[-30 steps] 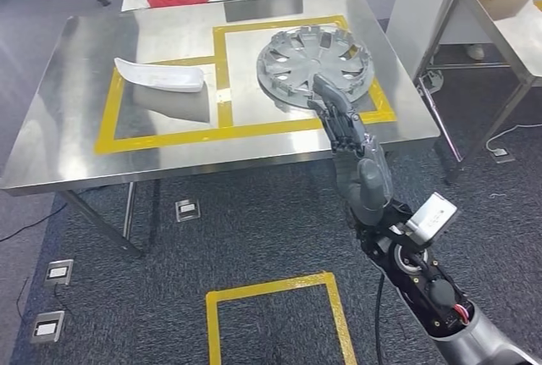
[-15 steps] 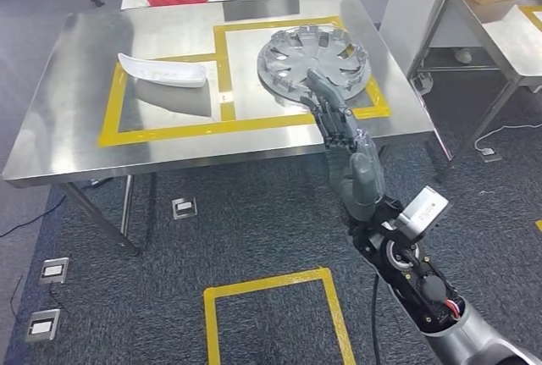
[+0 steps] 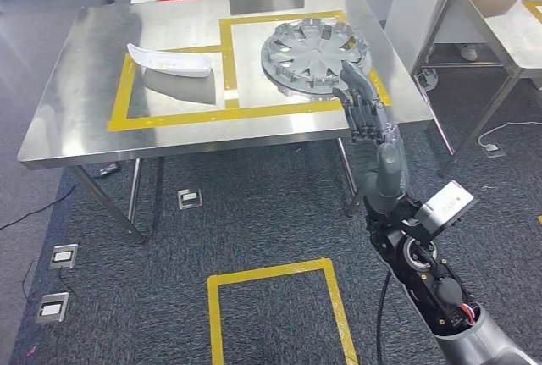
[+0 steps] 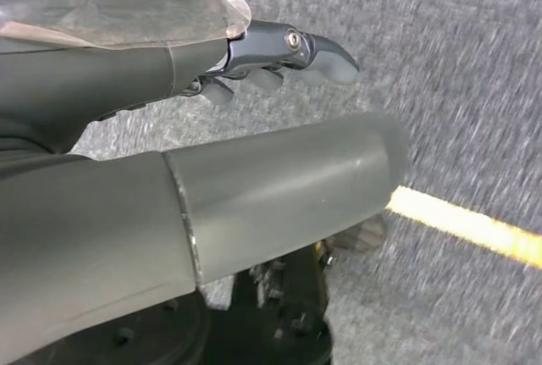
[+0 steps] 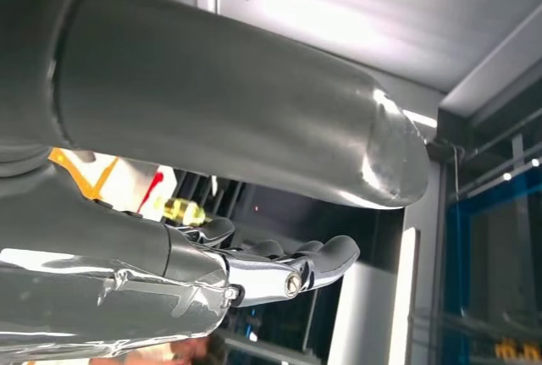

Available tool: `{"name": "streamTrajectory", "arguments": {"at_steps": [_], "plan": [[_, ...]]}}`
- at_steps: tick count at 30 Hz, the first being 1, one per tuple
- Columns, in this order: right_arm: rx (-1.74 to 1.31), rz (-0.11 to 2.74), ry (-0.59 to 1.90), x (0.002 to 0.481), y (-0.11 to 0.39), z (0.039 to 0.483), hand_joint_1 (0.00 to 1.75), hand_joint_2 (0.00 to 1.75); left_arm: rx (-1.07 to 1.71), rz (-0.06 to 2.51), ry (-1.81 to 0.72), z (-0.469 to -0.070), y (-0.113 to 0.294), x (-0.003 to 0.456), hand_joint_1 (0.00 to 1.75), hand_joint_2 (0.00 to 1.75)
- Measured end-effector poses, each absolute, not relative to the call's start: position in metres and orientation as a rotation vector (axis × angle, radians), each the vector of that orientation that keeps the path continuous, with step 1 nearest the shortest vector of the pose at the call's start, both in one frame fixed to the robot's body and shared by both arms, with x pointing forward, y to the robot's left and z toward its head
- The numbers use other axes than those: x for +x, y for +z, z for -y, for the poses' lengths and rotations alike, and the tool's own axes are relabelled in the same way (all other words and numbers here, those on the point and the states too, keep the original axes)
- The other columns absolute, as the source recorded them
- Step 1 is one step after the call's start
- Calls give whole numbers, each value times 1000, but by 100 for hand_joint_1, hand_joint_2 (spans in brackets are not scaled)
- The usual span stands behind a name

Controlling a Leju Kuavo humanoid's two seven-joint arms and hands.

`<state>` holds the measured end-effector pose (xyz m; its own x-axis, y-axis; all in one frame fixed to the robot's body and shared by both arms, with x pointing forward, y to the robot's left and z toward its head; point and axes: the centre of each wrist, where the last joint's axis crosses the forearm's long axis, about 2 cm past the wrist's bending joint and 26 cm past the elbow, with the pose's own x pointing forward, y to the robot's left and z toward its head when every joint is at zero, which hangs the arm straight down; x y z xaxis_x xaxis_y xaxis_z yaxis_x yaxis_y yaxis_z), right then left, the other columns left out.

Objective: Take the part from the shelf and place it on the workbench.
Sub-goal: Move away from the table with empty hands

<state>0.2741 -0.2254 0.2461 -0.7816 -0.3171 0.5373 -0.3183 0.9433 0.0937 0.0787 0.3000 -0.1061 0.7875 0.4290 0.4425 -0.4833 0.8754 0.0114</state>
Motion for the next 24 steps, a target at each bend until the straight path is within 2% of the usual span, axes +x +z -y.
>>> {"name": "streamTrajectory", "arguments": {"at_steps": [24], "plan": [[291,2475,-76,267,225,255,0,0,132,442,509,-302,-106,77,0,0]]}}
